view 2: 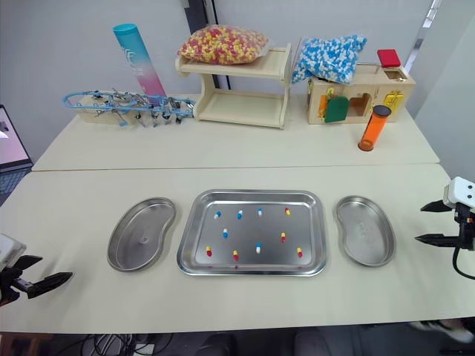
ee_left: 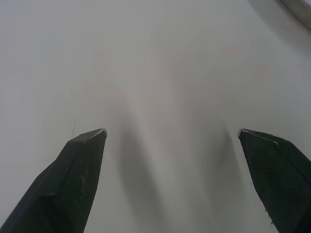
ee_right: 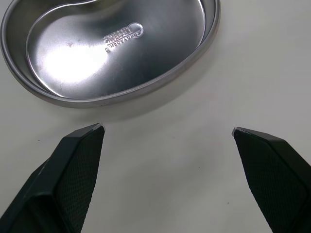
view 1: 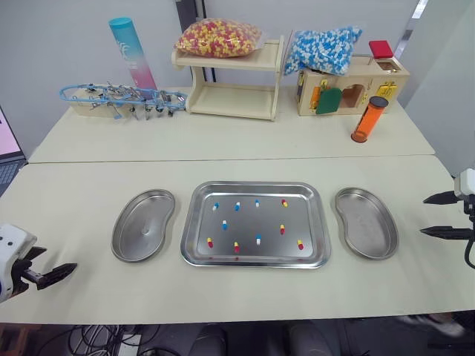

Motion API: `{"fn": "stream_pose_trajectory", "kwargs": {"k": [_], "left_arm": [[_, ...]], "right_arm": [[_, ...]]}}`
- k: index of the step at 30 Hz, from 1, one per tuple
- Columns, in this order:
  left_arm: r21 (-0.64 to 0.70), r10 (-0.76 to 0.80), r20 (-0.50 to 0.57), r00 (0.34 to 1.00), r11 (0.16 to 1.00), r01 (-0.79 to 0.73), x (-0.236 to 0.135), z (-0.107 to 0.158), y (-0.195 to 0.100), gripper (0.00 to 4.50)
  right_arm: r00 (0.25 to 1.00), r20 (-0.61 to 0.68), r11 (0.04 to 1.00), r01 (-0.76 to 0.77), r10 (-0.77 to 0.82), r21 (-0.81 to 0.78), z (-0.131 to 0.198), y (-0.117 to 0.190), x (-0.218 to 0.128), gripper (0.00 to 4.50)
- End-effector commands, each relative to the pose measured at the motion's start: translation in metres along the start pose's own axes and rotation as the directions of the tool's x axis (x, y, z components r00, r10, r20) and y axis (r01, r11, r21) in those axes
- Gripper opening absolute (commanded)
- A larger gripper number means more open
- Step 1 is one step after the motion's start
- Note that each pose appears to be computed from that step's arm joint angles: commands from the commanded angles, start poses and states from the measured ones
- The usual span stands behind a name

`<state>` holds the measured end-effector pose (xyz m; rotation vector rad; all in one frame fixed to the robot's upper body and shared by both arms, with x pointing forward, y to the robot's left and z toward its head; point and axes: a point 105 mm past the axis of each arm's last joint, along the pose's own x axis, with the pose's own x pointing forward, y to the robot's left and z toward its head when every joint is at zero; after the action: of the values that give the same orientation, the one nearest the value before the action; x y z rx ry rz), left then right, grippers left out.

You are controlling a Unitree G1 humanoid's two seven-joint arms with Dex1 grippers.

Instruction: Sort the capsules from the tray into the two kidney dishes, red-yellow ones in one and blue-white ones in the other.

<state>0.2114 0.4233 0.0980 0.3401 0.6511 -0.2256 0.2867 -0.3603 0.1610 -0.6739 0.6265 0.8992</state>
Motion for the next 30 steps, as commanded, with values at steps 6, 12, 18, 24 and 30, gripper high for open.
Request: {"fn": "stream_pose_trajectory", "kwargs": {"k": [6, 12, 18, 24, 30], "left_arm": [[0.049, 0.041, 0.049, 0.998, 0.998, -0.043, -0.008, 0.012, 0.013, 4.5], [0.001, 0.033, 0.112, 0.993, 0.999, -0.033, -0.013, 0.01, 0.006, 4.5], [-0.055, 0.012, 0.12, 0.993, 0.998, -0.005, -0.015, 0.004, 0.0, 4.5], [-0.082, -0.011, 0.165, 0.986, 0.996, 0.025, -0.013, 0.014, -0.001, 4.5], [-0.09, -0.029, 0.172, 0.985, 0.995, 0.045, -0.009, 0.018, -0.007, 4.5]], "right_arm": [[0.998, 0.014, 0.998, 0.063, -0.063, -0.01, 0.003, -0.004, -0.013, 4.46], [0.997, 0.014, 0.997, 0.08, -0.08, -0.017, 0.001, -0.003, -0.015, 4.46], [0.996, 0.001, 0.996, 0.086, -0.086, -0.01, -0.003, -0.002, -0.018, 4.46], [0.996, -0.011, 0.996, 0.087, -0.087, 0.015, -0.005, -0.002, -0.021, 4.46], [0.995, -0.01, 0.995, 0.099, -0.098, 0.026, -0.004, -0.003, -0.025, 4.46]]}}
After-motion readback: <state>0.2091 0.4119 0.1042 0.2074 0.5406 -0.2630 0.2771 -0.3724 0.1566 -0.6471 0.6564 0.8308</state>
